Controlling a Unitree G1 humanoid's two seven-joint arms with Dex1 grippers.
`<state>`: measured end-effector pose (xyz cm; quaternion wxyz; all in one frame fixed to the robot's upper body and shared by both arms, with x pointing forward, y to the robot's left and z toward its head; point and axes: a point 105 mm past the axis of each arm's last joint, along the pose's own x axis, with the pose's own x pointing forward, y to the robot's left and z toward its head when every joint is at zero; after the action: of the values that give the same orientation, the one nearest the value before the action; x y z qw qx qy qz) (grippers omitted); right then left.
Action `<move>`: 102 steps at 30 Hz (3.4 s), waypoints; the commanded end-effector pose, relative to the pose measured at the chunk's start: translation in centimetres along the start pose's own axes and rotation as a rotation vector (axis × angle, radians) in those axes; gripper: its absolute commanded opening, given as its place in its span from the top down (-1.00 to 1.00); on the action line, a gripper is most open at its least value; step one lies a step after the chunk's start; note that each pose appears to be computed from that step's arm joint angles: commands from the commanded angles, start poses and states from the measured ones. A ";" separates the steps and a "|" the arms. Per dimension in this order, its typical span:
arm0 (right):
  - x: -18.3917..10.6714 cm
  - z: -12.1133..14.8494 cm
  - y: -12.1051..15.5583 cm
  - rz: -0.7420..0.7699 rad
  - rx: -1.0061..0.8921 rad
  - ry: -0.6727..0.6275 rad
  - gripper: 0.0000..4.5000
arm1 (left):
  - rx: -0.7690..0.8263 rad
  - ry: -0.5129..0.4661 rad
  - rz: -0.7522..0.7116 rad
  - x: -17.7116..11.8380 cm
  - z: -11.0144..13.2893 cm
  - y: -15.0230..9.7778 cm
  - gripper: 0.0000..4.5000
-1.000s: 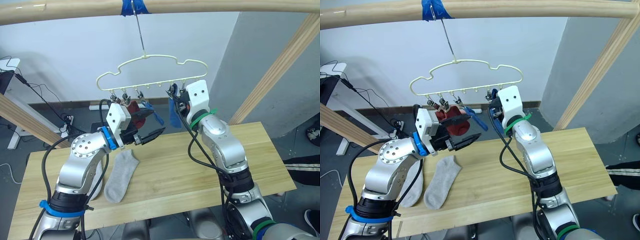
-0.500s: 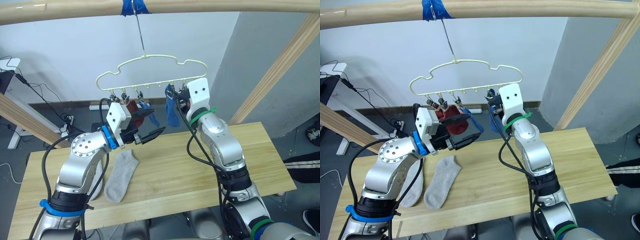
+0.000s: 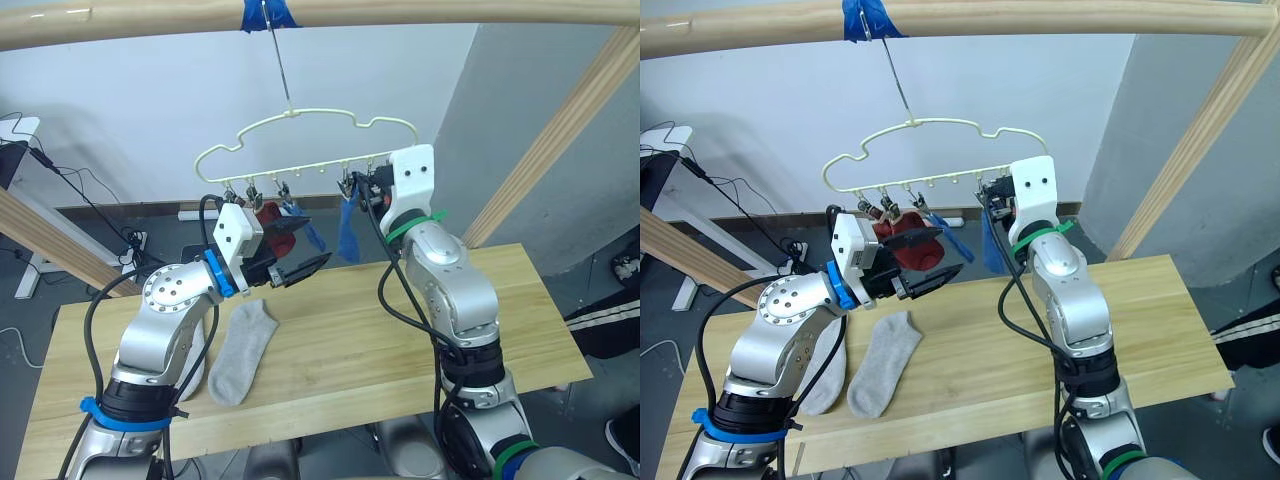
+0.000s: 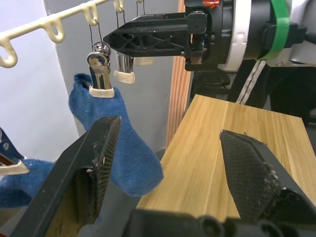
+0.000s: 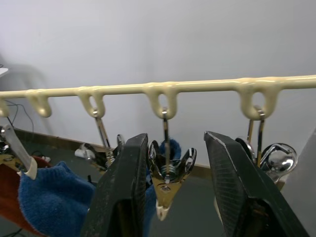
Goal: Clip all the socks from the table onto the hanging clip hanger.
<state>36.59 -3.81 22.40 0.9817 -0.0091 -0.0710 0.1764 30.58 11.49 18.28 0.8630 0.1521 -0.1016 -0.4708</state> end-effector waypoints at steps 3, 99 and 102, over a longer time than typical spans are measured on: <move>-0.5 1.5 0.1 -0.016 0.042 -0.044 0.17 | 0.026 -0.028 -0.006 0.3 0.8 0.0 -0.58; -1.5 1.5 3.3 0.112 0.097 0.001 0.95 | -0.472 0.711 0.747 -12.6 -19.0 -5.7 -0.16; -1.5 1.4 3.4 0.116 0.099 0.004 0.95 | -0.478 0.701 0.725 -12.4 -19.0 -5.7 0.23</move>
<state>34.64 -1.58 22.01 0.9749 0.0242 -0.0307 0.2193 26.05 22.08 -1.35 0.9664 0.0531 0.2417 -0.0699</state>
